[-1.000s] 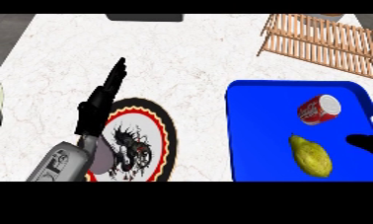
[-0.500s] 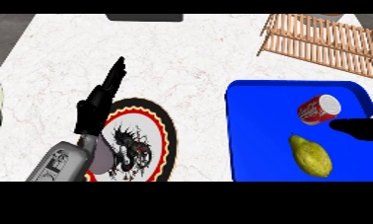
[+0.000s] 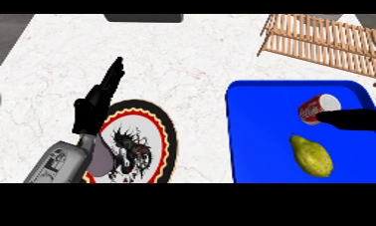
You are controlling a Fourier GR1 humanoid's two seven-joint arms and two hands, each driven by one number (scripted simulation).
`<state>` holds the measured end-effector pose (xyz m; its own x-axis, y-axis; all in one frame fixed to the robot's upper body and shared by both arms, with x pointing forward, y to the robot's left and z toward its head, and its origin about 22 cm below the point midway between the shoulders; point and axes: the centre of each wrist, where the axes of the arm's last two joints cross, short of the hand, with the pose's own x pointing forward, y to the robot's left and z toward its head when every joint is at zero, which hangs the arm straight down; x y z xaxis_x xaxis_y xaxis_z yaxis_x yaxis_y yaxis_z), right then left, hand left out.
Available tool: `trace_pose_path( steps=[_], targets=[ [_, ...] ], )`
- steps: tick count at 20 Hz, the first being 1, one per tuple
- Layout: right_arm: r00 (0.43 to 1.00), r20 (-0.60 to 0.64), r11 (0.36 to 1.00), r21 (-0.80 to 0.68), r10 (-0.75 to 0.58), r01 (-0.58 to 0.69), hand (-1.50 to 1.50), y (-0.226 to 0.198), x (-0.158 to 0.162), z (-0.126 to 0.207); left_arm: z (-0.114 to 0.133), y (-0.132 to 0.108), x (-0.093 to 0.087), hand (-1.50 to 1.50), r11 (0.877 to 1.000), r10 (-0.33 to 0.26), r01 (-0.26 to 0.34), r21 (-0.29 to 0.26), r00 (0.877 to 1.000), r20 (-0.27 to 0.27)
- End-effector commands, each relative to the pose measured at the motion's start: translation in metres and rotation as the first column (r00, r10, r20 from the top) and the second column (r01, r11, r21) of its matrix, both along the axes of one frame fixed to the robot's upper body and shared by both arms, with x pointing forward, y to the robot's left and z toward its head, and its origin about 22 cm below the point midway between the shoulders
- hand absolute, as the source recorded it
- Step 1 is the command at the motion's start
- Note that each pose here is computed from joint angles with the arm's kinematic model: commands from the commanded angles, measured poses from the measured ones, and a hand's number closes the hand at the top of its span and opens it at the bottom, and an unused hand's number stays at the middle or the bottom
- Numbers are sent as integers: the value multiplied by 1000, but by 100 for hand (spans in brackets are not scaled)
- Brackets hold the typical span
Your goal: Pick the can from the tray and place it in the tiered shelf
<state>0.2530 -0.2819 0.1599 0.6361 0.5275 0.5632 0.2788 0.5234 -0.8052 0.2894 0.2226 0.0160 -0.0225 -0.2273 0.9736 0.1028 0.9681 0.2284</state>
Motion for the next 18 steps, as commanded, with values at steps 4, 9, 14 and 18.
trace_pose_path(
  steps=[4,9,14,18],
  targets=[
    [976,-129,981,54,-177,185,-150,16,22,-1,-8,-10,-8,0,1000,-8,8,-2,1000,12],
    [975,-135,980,70,-176,187,-150,14,20,-19,-6,5,-4,0,1000,4,-4,6,1000,1],
    [966,-170,976,60,-195,208,-150,25,34,-23,-6,0,-7,0,1000,14,-14,5,1000,3],
    [967,-181,980,48,-180,191,-150,31,31,-15,-1,2,-8,0,1000,15,-15,11,1000,-1]
  ],
)
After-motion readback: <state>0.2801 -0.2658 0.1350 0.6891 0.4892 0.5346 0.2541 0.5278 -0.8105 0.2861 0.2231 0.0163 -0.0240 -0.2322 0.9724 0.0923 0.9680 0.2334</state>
